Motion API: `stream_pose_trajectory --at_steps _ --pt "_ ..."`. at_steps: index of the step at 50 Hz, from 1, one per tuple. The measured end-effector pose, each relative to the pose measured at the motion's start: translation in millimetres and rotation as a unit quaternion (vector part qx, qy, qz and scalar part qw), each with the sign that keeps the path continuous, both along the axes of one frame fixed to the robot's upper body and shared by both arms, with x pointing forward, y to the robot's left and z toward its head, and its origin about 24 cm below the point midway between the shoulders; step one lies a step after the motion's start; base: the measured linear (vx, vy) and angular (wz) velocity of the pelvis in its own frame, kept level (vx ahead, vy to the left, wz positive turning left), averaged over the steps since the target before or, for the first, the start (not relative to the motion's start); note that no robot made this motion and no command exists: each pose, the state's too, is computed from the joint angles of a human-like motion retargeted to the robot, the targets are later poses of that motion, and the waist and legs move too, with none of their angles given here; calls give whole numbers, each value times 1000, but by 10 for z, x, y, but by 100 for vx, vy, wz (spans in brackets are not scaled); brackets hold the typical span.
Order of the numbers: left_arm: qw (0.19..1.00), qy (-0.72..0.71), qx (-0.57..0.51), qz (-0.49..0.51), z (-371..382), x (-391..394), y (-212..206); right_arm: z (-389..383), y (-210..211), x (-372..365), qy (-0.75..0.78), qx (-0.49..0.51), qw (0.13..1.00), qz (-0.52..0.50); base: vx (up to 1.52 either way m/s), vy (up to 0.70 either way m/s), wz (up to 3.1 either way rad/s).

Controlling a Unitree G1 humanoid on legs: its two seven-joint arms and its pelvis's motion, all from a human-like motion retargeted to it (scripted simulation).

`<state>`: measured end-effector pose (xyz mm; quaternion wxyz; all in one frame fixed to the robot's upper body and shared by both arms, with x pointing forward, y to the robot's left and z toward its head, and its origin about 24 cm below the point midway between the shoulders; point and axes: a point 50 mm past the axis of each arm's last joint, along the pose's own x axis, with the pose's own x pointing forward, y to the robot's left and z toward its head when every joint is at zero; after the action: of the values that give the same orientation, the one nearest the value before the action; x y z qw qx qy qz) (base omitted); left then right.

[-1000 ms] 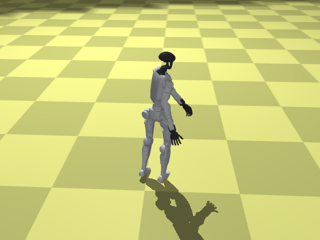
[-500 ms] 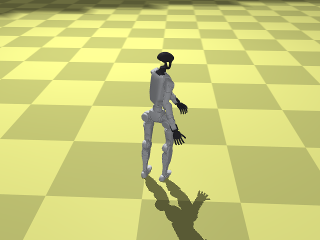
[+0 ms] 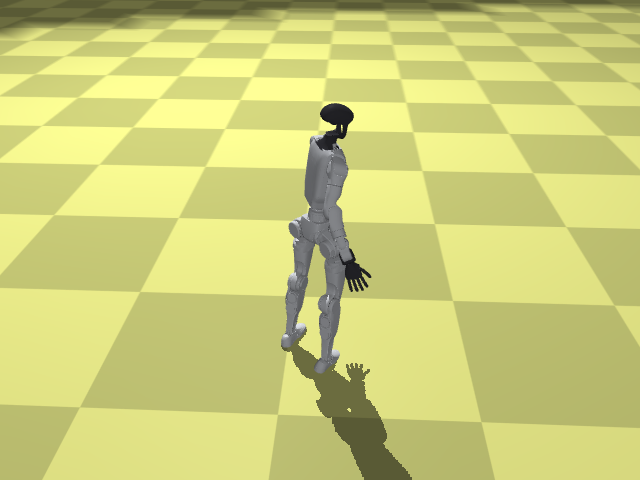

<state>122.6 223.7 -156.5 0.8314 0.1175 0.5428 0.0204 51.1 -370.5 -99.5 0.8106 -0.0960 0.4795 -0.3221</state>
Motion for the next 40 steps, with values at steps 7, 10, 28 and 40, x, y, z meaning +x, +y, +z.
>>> stream_pose_trajectory --at_steps 7,10,28,40 --pt "998 50 2 24 -71 -374 99 1 87 -9 -40 7 999 -15 17 17 -33" --pt "997 46 -7 56 -78 -391 92 -22 99 -138 -30 14 999 -26 22 12 2" --pt "994 -26 -11 106 -5 43 -86 -187 255 -249 24 38 999 -23 16 17 -22" --pt "998 -43 17 31 98 395 -176 -249 342 -574 34 59 994 -88 9 26 31"
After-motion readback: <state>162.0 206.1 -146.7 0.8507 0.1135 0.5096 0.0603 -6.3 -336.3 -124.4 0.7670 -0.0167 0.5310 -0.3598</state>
